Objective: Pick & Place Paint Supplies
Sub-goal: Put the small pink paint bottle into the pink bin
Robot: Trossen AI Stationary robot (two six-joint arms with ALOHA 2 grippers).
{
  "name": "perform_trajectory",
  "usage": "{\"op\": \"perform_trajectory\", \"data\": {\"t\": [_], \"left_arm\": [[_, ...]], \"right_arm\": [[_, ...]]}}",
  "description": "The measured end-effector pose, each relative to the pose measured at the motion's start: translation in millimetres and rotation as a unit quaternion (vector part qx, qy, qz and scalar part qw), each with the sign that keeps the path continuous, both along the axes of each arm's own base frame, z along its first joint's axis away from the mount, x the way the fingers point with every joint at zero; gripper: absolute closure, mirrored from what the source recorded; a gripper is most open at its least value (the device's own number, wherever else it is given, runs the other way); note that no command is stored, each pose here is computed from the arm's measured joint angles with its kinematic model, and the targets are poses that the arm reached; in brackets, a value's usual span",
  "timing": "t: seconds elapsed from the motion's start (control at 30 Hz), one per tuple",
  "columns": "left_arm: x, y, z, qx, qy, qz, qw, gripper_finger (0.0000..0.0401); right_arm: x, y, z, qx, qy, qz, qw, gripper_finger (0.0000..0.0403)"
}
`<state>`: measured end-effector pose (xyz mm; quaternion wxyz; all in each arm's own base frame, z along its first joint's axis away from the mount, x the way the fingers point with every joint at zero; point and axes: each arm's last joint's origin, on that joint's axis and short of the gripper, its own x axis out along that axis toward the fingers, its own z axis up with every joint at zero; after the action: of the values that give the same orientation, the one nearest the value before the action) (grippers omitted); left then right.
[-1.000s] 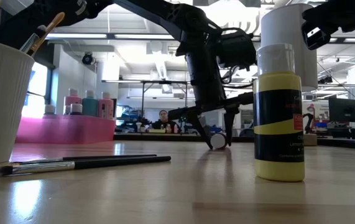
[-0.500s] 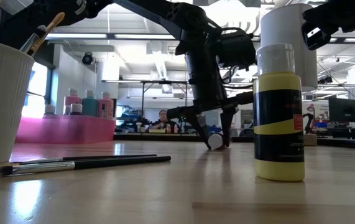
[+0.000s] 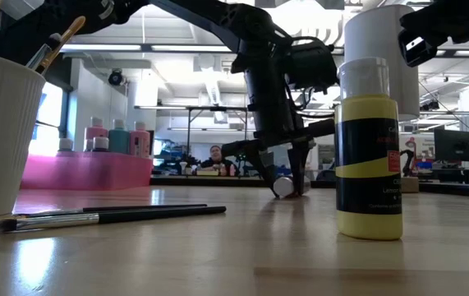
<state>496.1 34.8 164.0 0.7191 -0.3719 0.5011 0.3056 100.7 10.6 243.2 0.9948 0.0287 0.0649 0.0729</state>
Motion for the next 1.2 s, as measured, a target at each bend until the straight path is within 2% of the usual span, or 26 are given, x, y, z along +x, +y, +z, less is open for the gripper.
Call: {"op": "perform_trajectory", "data": {"t": [0.3,0.7,1.03,1.2], "left_arm": [[-2.3,1.7,10.5,-0.005,0.026,-0.02,0.999,0.025],[-18.5,31.3,40.4,0.008,0.093,-0.032,0.995,0.0251],[-30.4,40.7,45.9,-0.054,0.128,-0.077,0.987,0.0251],[-30.0,36.0,46.4,-0.113,0.111,-0.124,0.979,0.0251]], "right_arm": [[0.0,0.0,-0.3,-0.001,0.001,0.0,1.0,0.0401],[0.0,0.0,-0.7,-0.002,0.003,0.0,1.0,0.0401],[-0.2,0.0,-1.3,-0.002,0.007,0.0,1.0,0.0401],[1.8,0.0,-3.5,-0.008,0.018,-0.001,1.0,0.0401]]}}
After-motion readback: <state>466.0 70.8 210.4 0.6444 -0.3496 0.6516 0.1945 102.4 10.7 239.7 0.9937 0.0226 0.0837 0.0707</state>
